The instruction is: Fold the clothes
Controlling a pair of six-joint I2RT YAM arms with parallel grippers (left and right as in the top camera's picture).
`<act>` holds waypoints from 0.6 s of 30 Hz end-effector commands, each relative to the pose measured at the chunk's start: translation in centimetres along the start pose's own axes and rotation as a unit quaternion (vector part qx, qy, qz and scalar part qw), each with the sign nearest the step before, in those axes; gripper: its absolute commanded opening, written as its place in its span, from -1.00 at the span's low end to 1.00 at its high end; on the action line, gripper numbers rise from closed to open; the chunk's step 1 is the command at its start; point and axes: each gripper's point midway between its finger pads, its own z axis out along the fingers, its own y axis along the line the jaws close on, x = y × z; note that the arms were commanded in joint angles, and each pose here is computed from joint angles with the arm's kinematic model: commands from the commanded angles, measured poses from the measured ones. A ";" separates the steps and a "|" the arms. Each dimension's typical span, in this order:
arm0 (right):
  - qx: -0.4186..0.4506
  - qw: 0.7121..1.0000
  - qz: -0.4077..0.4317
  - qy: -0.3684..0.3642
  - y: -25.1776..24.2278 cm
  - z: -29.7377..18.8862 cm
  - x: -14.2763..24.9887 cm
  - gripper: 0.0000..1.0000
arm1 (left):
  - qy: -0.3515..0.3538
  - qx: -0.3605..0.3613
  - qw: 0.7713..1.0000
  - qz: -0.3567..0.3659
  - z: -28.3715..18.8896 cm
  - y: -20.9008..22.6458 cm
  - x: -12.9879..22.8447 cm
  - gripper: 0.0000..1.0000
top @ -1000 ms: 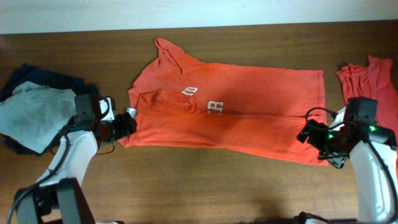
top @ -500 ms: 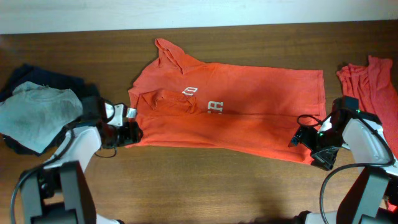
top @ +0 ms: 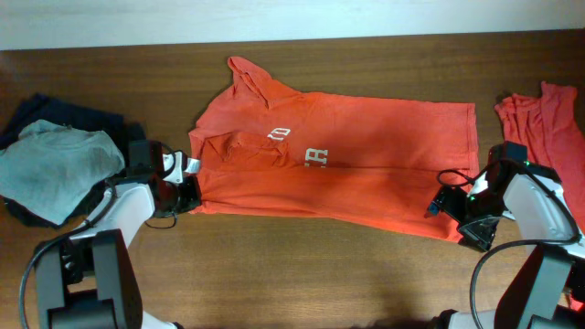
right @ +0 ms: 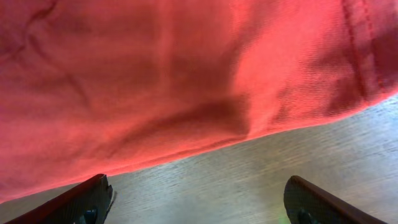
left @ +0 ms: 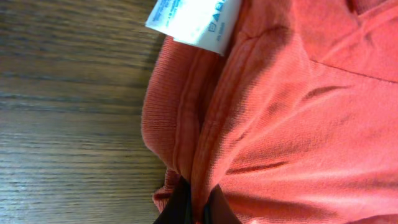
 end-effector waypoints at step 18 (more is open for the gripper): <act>0.071 0.986 0.145 -0.041 -4.8 2.9 -0.3 -0.35 | 0.052 -0.066 0.991 -0.106 -0.7 5.7 3.0 -0.99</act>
